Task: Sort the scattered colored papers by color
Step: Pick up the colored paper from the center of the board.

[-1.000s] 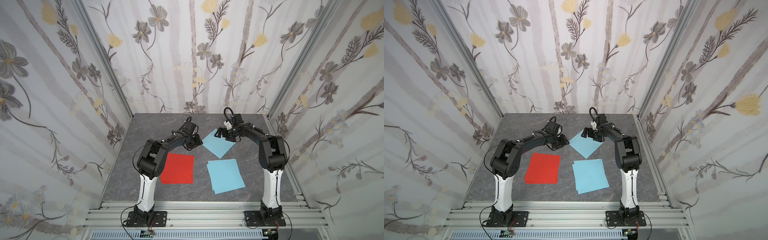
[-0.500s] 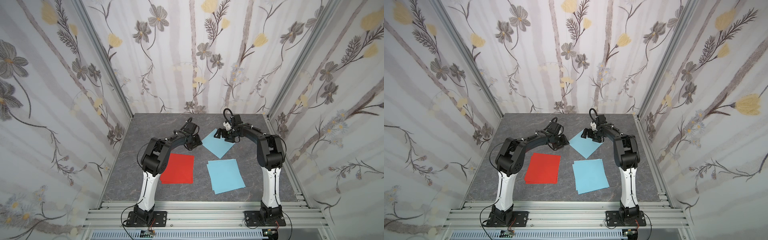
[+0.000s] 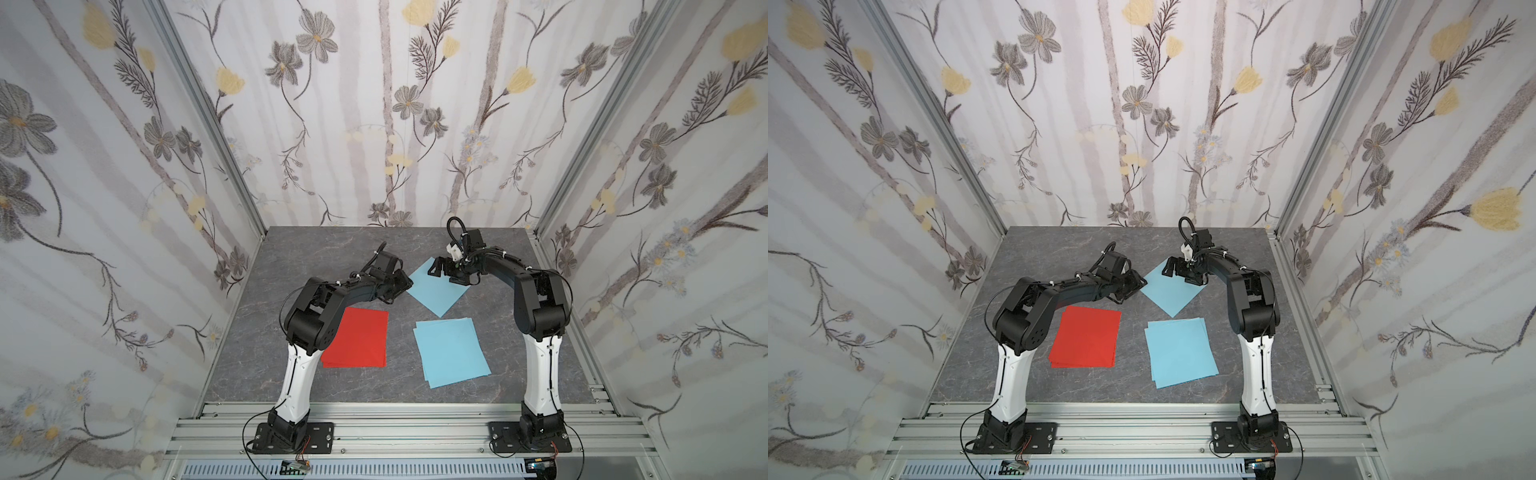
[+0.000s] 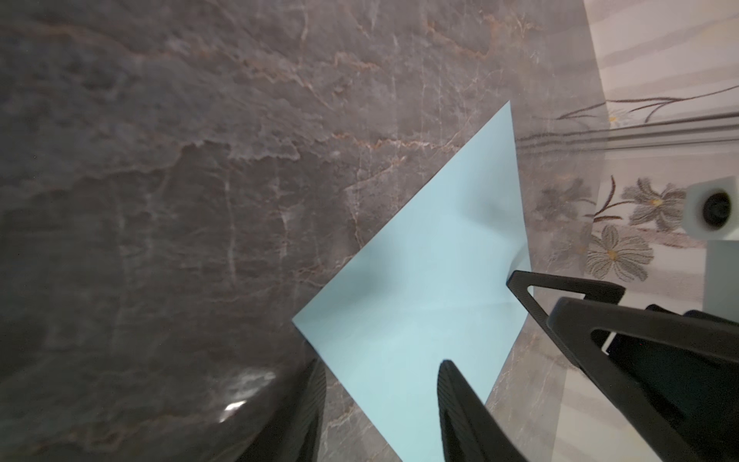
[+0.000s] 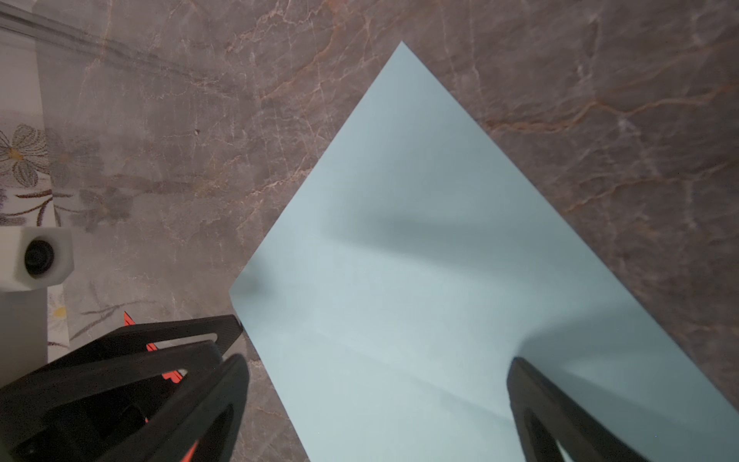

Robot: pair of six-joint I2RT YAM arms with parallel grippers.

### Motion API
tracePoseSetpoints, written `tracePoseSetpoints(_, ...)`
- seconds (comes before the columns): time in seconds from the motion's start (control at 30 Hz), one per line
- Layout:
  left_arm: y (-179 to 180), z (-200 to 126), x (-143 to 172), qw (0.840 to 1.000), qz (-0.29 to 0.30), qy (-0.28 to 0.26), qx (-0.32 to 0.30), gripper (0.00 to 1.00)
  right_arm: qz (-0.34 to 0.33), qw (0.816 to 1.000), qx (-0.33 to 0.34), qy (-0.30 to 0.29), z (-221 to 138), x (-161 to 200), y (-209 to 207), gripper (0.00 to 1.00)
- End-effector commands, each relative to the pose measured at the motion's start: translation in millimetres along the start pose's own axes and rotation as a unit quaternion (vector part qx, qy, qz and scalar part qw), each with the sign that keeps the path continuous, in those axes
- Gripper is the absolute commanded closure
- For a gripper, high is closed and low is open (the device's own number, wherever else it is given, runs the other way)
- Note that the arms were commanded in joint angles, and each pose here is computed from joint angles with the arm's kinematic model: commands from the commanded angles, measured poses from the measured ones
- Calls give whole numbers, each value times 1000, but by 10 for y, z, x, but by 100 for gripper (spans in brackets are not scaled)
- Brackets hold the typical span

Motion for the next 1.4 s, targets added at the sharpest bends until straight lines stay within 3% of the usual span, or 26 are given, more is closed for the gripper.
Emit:
tracePoseSetpoints(0.0, 523, 118, 243, 993, -98, -2, -63, 52, 14, 999, 6, 33, 30, 159, -47, 0)
tracePoseSetpoints(0.2, 549, 209, 308, 986, -156, -53, 4, 52, 11, 999, 12, 39, 16, 185, -66, 0)
tracePoseSetpoints(0.33, 417, 321, 336, 984, -162, -56, 45, 51, 11, 999, 11, 42, 31, 199, -55, 0)
tracePoseSetpoints(0.6, 268, 472, 344, 965, -224, -59, 120, 50, 12, 999, 12, 45, 61, 201, -58, 0)
tracePoseSetpoints(0.77, 49, 365, 364, 967, -222, -42, 116, 50, 13, 999, 13, 47, 85, 204, -64, 0)
tracePoseSetpoints(0.87, -37, 314, 348, 977, -181, -38, 101, 50, 14, 999, 11, 49, 86, 214, -61, 0)
tracePoseSetpoints(0.93, -48, 357, 310, 982, -162, -32, 93, 55, 10, 999, 11, 48, 73, 214, -51, 0)
tracePoseSetpoints(1.1, -52, 487, 291, 988, -132, -5, 78, 99, 7, 999, 9, 49, 43, 209, -43, 0)
tracePoseSetpoints(1.3, -146, 619, 295, 993, -80, 28, 77, 100, -8, 1000, -7, 27, -155, 92, 113, 0)
tracePoseSetpoints(1.37, -329, 578, 186, 993, -66, 23, 96, 100, -19, 1000, -11, 8, -306, -8, 222, 0)
Point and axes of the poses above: each gripper's point midway between its finger pads, its own z axis out along the fingers, its own y axis along the line the jaws close on, x = y × z, the point moved 4 cm from there along -z, back along the fingers, and after that the axes turned 4 degrees about z, right-handed, at the moved point
